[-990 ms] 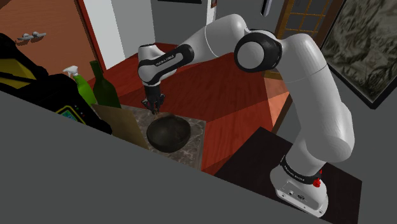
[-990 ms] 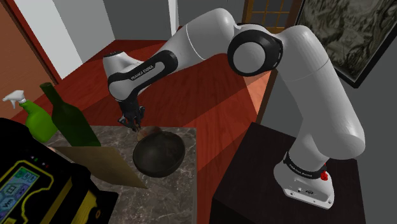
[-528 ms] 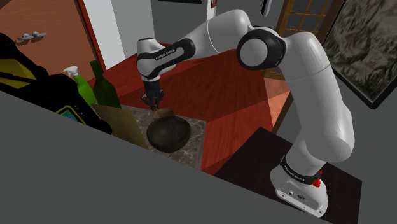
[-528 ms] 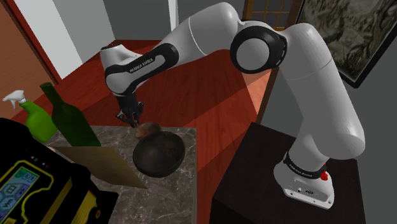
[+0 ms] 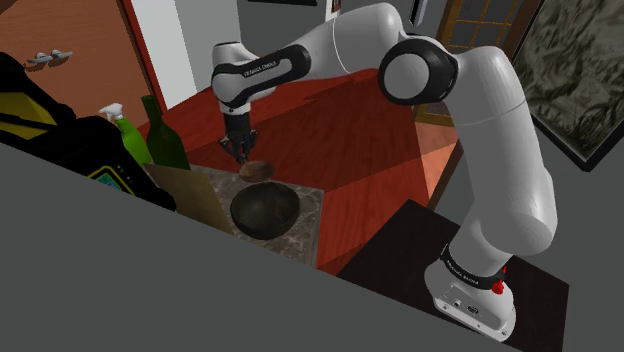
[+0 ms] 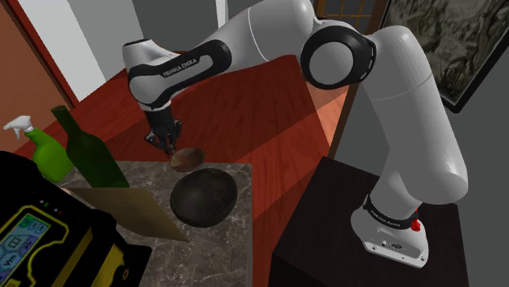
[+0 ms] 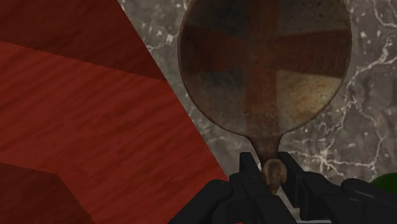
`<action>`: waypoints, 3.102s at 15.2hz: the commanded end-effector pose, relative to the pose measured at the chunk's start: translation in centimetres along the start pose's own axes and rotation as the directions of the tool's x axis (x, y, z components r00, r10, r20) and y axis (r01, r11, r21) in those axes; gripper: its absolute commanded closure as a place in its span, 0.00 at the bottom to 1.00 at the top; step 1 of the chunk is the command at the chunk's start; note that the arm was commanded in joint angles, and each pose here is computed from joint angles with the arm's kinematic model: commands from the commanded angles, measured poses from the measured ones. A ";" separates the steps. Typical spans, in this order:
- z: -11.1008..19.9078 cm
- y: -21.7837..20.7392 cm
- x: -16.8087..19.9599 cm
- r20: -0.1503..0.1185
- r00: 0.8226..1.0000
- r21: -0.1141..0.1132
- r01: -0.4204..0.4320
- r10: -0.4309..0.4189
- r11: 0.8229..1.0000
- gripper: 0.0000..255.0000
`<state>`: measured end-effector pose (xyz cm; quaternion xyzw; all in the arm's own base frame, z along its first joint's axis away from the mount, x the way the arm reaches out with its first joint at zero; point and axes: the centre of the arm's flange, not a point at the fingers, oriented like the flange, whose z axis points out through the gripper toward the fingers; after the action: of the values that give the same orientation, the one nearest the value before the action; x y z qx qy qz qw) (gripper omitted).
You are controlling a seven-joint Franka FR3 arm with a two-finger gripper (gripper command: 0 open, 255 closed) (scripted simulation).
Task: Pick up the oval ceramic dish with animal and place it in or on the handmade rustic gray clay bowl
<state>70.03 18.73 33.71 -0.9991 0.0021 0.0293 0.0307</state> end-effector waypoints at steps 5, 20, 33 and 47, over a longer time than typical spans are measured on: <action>-3.2 -0.4 -0.2 0.000 1.000 0.000 0.000 0.000 1.000 1.00; -10.2 -1.3 -1.8 0.000 1.000 0.000 0.000 0.000 1.000 1.00; -9.4 -7.9 -15.9 0.000 1.000 0.000 0.000 0.000 1.000 1.00; -2.0 -7.4 -15.5 0.000 1.000 0.000 0.000 0.000 1.000 1.00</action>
<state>54.70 26.11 37.65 -0.9991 0.0021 0.0298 0.0305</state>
